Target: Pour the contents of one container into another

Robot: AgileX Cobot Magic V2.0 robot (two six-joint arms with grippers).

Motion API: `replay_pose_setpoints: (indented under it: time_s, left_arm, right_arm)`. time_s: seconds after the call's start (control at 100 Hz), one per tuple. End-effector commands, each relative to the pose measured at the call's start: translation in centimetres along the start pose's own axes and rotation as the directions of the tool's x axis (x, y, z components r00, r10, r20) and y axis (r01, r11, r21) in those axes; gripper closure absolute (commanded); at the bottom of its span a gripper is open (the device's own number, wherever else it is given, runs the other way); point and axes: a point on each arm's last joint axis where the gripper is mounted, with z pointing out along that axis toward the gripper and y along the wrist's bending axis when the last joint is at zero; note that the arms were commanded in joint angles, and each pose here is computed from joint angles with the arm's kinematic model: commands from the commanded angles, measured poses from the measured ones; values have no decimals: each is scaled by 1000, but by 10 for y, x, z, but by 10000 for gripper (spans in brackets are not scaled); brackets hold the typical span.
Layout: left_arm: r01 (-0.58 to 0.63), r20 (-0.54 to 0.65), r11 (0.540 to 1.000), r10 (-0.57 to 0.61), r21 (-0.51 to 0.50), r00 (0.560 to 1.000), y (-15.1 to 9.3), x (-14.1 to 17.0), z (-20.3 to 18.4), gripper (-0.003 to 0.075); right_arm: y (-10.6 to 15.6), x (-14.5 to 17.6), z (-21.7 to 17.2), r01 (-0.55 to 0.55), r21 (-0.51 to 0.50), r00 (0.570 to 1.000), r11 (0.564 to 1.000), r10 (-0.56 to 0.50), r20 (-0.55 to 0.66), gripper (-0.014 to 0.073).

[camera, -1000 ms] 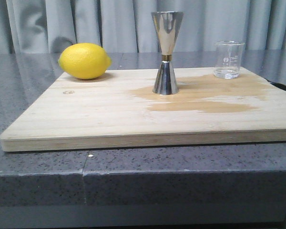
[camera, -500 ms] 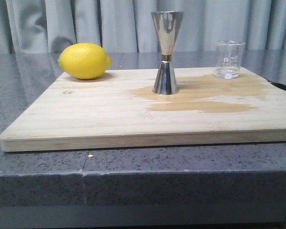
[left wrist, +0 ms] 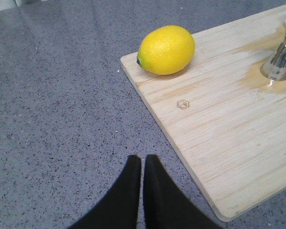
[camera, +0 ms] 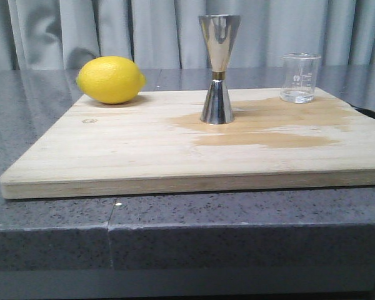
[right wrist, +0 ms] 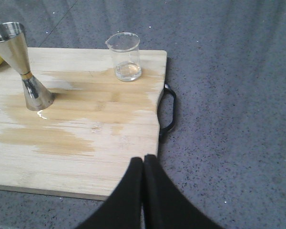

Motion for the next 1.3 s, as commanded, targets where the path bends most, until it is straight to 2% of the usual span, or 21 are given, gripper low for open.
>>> replay_pose_setpoints:
  time_s: [0.0,0.17,0.34,0.6,0.76,0.87,1.29]
  left_arm:
    - [17,100,1000,-18,7,995,0,-15,-4,739]
    - [31,131,999,-29,-11,991,3,-5,-9,739]
    - [86,211,990,-61,-110,976,13,36,-21,739]
    - [147,403,968,-54,-204,913,15,105,-25,739]
    - [172,482,960,-45,-222,875,14,131,-20,739]
    - [171,520,960,-33,-220,853,14,139,-17,739]
    - [171,509,960,-36,-221,860,14,139,-16,739]
  right_arm:
    - [0,-14,-4,7,6,995,1000,-7,99,670]
    - [0,-14,-4,7,6,995,1000,-7,99,670]
    - [0,-14,-4,7,6,995,1000,-7,99,670]
    - [0,-14,-4,7,6,995,1000,-7,99,670]
    - [0,-14,-4,7,6,995,1000,-7,99,670]
    - [0,-14,-4,7,6,995,1000,-7,99,670]
    - [0,-14,-4,7,6,995,1000,-7,95,670]
